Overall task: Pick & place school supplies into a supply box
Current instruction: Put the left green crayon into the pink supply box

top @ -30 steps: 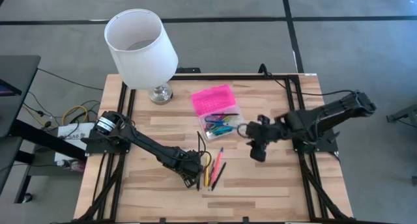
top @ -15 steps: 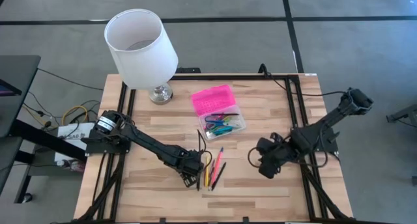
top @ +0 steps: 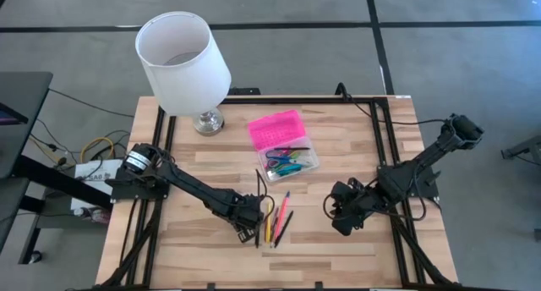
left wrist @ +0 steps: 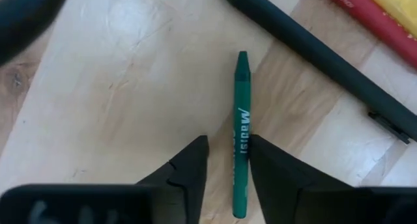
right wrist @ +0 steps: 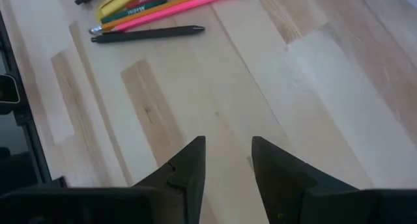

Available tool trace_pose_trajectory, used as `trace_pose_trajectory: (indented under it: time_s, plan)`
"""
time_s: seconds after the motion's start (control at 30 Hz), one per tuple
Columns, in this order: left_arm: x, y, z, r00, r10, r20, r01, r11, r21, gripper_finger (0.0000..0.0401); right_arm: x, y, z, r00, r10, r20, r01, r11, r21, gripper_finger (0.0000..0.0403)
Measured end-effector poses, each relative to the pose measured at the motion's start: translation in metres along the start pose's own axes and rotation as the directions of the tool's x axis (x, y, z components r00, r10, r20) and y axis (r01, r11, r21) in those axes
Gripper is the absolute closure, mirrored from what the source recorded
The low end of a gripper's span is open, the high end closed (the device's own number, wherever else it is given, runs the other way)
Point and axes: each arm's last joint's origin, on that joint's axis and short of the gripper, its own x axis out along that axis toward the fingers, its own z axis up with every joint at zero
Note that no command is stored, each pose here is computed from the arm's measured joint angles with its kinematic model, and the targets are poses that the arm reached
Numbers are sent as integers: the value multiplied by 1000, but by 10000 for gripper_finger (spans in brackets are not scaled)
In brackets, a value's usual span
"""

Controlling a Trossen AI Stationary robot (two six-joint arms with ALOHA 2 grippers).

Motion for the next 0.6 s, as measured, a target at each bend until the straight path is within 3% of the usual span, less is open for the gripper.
trace_pose_trajectory:
  time_s: [0.27,0.6]
  plan:
    - [0,1,0,1000,6,-3,-6,1000,0,349,0,-1,0,1000,-11,1,11,1000,-3,285]
    - [0,2,-1,1000,17,-17,-17,1000,1,377,4,-7,-6,998,-56,-15,56,998,-9,285]
